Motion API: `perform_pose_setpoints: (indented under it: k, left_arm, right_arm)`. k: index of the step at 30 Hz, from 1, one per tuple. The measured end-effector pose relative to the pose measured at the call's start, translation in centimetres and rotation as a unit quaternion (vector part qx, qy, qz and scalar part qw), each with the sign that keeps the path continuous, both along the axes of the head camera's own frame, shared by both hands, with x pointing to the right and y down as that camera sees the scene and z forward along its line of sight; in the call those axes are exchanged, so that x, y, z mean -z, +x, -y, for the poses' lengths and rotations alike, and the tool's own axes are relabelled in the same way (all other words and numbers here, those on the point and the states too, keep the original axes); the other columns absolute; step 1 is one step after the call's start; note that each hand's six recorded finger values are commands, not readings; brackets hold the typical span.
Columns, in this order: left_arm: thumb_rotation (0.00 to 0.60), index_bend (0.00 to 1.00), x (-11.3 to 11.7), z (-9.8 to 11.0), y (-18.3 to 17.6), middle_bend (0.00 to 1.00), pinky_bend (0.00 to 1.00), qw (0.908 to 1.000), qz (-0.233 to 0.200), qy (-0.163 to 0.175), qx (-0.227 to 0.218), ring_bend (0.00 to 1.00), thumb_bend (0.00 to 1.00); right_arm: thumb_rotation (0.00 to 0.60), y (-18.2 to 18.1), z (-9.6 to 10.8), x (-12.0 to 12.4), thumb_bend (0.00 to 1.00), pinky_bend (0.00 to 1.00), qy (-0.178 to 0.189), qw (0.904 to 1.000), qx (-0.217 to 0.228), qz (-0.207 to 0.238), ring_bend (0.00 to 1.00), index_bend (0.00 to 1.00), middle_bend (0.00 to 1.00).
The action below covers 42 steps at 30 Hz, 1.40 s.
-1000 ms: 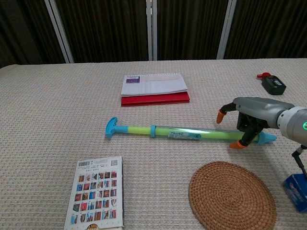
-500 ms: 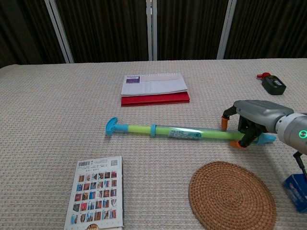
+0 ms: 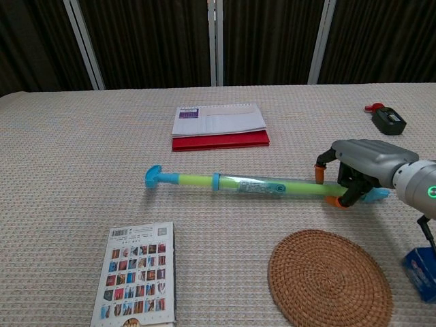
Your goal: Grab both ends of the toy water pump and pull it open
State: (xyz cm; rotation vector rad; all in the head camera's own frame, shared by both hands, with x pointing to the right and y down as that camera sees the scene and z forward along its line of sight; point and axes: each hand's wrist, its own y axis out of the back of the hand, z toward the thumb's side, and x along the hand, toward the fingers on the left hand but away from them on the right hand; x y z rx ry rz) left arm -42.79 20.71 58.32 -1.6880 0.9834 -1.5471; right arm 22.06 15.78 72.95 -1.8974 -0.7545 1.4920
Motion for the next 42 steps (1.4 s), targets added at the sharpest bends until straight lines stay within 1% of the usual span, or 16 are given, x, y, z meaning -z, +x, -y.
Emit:
perform_pose_setpoints:
  k: [1,2,3,5,6,9,13,16,19,23,26,29,34,42]
  left_arm:
    - [0.6,0.04,-0.1,0.3,0.2,0.62,0.61,1.0,-0.003,0.004,-0.002,0.58,0.0]
    - [0.6,0.08,-0.3,0.8,0.5,0.67,0.69,0.9999,-0.007,0.008,-0.005,0.64,0.0]
    - [0.6,0.13,-0.5,1.2,0.8,0.71,0.75,0.9998,-0.011,0.01,-0.009,0.68,0.0]
    - [0.6,0.21,-1.2,2.1,1.7,0.76,0.82,0.9995,-0.021,0.01,-0.02,0.72,0.03]
    - [0.6,0.24,-1.5,2.6,2.1,0.77,0.85,0.9993,-0.025,0.008,-0.026,0.74,0.07]
    - [0.6,0.29,-2.9,4.0,3.9,0.8,0.9,0.998,-0.04,-0.004,-0.048,0.77,0.18]
    - [0.6,0.32,-5.0,5.9,6.9,0.81,0.93,0.9947,-0.059,-0.027,-0.08,0.78,0.19]
    - [0.6,0.35,-7.0,6.9,9.6,0.81,0.93,0.9911,-0.073,-0.053,-0.098,0.78,0.19]
    - [0.6,0.38,-8.4,7.2,11.7,0.81,0.93,0.9879,-0.088,-0.076,-0.103,0.78,0.19]
    - [0.6,0.39,-10.3,7.5,14.9,0.81,0.93,0.9829,-0.11,-0.101,-0.107,0.78,0.25]
    - [0.6,0.4,-11.5,7.5,16.8,0.81,0.93,0.9788,-0.124,-0.121,-0.109,0.78,0.26]
    - [0.6,0.41,-12.3,7.5,18.6,0.81,0.93,0.9749,-0.137,-0.136,-0.111,0.78,0.28]
    - [0.6,0.42,-12.8,7.3,20.7,0.81,0.93,0.9693,-0.156,-0.152,-0.114,0.78,0.33]
    - [0.6,0.43,-13.2,6.6,22.3,0.81,0.93,0.9609,-0.184,-0.175,-0.11,0.78,0.33]
  right_arm:
    - [0.6,-0.1,0.0,0.1,0.46,1.0,0.003,1.0,0.003,0.0,1.0,0.62,1.0]
    - [0.6,-0.1,0.1,0.2,0.47,1.0,0.005,1.0,0.006,-0.001,1.0,0.62,1.0]
    - [0.6,-0.2,0.1,0.3,0.47,1.0,0.008,0.9999,0.008,-0.002,1.0,0.62,1.0]
    - [0.6,-0.3,0.1,0.5,0.47,1.0,0.012,0.9998,0.014,-0.004,1.0,0.62,1.0]
    - [0.6,-0.4,0.1,0.5,0.46,1.0,0.013,0.9998,0.016,-0.005,1.0,0.62,1.0]
    - [0.6,-0.6,0.1,0.7,0.47,1.0,0.019,0.9995,0.023,-0.007,1.0,0.62,1.0]
    - [0.6,-0.9,0.0,0.8,0.47,1.0,0.028,0.9989,0.034,-0.014,1.0,0.62,1.0]
    - [0.6,-1.1,0.0,0.9,0.47,1.0,0.034,0.9985,0.038,-0.019,1.0,0.62,1.0]
    - [0.6,-1.3,0.1,1.0,0.47,1.0,0.038,0.9982,0.04,-0.023,1.0,0.63,1.0]
    - [0.6,-1.6,0.2,1.1,0.47,1.0,0.044,0.9975,0.044,-0.032,1.0,0.63,1.0]
    - [0.6,-1.9,0.3,1.2,0.47,1.0,0.046,0.9973,0.045,-0.035,1.0,0.63,1.0]
    - [0.6,-2.2,0.4,1.3,0.47,1.0,0.048,0.9971,0.046,-0.037,1.0,0.63,1.0]
    - [0.6,-2.6,0.6,1.4,0.47,1.0,0.049,0.9972,0.043,-0.036,1.0,0.64,1.0]
    - [0.6,-2.7,0.6,1.4,0.47,1.0,0.048,0.9973,0.042,-0.037,1.0,0.65,1.0]
